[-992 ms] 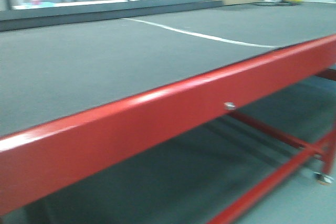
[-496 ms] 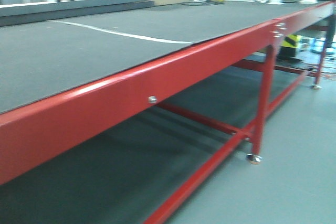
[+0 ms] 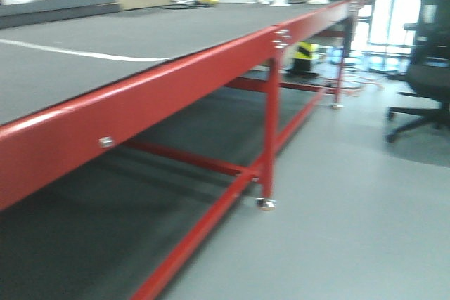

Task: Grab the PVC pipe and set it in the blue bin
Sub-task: 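Turn the base and drive along the red-framed table, then drive past the black office chair toward the blue bin shelves, then approach the metal shelf and stop in front of a blue bin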

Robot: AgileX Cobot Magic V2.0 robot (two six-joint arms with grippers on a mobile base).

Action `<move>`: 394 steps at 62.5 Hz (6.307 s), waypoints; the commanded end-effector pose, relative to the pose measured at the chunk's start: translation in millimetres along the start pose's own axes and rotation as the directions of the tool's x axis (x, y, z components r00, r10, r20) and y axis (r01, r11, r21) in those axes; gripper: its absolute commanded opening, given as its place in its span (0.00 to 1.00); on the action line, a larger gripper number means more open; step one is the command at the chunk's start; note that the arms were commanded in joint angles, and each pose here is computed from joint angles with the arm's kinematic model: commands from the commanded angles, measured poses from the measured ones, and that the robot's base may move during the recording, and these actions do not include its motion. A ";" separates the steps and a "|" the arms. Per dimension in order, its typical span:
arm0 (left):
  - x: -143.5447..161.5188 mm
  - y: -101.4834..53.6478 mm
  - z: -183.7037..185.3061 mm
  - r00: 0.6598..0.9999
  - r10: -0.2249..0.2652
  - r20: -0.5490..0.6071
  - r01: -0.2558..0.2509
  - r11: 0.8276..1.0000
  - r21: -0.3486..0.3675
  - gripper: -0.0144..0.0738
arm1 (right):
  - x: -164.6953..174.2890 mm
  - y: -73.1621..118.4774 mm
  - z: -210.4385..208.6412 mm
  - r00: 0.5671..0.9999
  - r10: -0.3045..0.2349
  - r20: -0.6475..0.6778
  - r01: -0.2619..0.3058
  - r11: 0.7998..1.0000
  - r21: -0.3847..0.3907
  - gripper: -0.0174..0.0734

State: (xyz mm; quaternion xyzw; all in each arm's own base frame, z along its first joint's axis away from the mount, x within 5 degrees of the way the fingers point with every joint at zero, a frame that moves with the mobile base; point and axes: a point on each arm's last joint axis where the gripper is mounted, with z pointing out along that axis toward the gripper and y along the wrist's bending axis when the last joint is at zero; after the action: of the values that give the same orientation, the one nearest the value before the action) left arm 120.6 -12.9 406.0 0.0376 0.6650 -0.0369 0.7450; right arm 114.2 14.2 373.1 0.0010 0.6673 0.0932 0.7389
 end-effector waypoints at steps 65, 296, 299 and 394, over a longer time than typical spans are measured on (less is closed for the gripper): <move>-4.1 -0.6 -1.3 0.999 -0.002 0.035 0.002 1.000 0.006 0.04 | -2.7 -0.3 -1.1 0.999 -0.019 0.027 0.019 1.000 0.003 0.02; -4.1 -0.6 -1.3 0.999 -0.002 0.035 0.002 1.000 0.006 0.04 | -2.7 -0.3 -1.1 0.999 -0.019 0.027 0.019 1.000 0.003 0.02; -4.1 -0.6 -1.3 0.999 -0.002 0.035 0.002 1.000 0.006 0.04 | -2.7 -0.3 -1.1 0.999 -0.019 0.027 0.019 1.000 0.003 0.02; -4.1 -0.6 -1.3 0.999 -0.002 0.035 0.002 1.000 0.006 0.04 | -2.7 -0.3 -1.1 0.999 -0.019 0.027 0.019 1.000 0.003 0.02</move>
State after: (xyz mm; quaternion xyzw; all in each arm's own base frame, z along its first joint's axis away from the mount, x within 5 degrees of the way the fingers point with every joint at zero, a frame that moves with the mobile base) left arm 120.6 -12.9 406.0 0.0376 0.6650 -0.0369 0.7450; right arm 114.2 14.2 373.1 0.0003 0.6673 0.0923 0.7390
